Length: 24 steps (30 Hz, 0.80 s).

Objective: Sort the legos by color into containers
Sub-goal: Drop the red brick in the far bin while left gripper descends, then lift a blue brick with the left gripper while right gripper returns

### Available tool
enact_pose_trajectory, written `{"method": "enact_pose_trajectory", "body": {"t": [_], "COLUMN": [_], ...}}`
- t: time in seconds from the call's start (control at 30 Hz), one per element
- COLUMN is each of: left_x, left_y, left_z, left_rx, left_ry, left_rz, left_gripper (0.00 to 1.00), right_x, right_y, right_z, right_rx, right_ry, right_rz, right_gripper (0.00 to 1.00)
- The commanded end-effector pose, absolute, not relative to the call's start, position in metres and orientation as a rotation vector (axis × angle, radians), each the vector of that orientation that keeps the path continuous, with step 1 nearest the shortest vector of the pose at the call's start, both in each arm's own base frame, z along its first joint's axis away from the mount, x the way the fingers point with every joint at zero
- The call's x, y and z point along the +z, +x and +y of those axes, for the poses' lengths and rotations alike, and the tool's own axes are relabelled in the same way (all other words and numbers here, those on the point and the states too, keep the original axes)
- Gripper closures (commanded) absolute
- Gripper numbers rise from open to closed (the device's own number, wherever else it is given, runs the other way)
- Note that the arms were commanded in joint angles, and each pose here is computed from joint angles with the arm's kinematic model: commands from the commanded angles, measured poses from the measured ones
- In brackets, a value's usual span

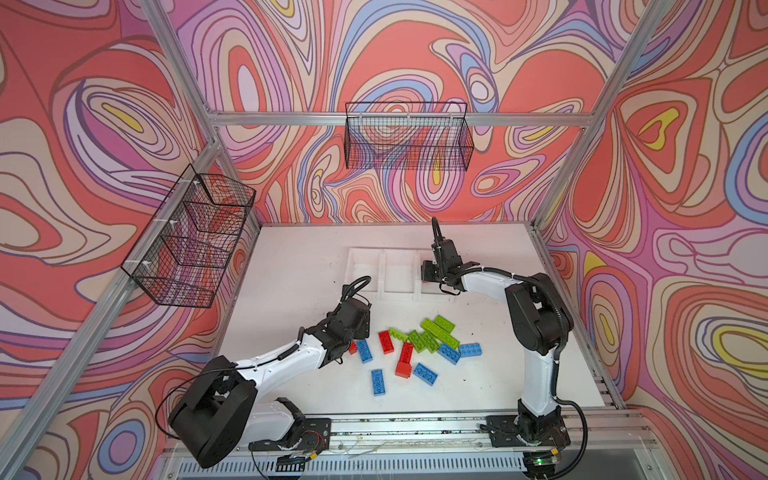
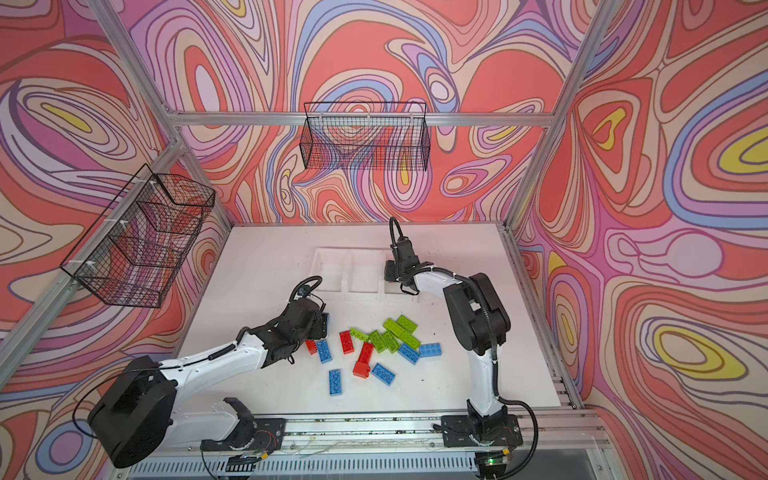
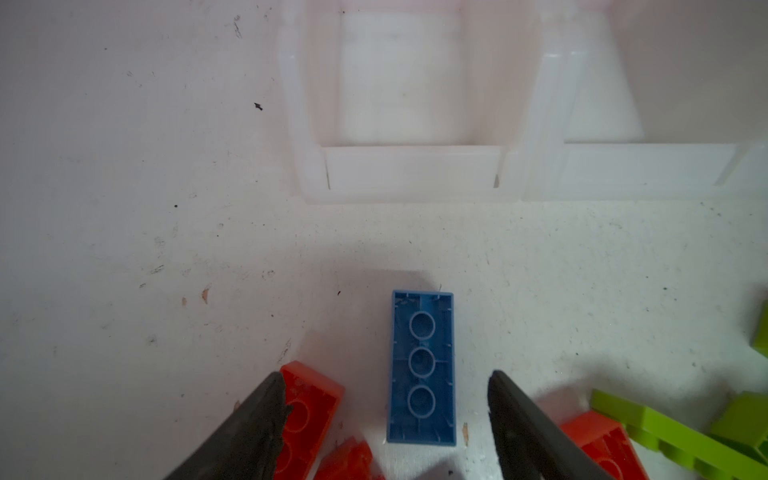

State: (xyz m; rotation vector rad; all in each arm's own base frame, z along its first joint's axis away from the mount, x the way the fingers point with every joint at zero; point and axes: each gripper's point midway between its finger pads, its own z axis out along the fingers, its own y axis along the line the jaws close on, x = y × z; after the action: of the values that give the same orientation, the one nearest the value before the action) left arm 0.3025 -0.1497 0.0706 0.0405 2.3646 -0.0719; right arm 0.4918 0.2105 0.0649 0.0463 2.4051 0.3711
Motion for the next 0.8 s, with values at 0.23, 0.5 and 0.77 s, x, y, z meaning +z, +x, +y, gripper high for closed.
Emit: {"method": "enact_pose_trajectory", "body": {"t": [0.23, 0.5, 0.77], "left_x": [0.066, 0.045, 0.030], "left_y": [0.322, 0.324, 0.330], "left_z": [-0.173, -0.176, -0.179], "left_rx": [-0.089, -0.060, -0.055], "left_ry": [0.067, 0.076, 0.053], "left_rz": [2.390, 2.448, 2.501], "left_gripper": [0.20, 0.23, 0.30], "right_x": [0.153, 0.193, 0.185], "right_y": [0.483, 0.434, 0.395], "right_z": [0.201, 0.168, 0.141], "right_rx": [0.368, 0.297, 0.204], "right_ry": [0.025, 0.000, 0.006], "right_rz": [2.233, 2.179, 2.228], "right_gripper": [0.39, 0.40, 0.40]}}
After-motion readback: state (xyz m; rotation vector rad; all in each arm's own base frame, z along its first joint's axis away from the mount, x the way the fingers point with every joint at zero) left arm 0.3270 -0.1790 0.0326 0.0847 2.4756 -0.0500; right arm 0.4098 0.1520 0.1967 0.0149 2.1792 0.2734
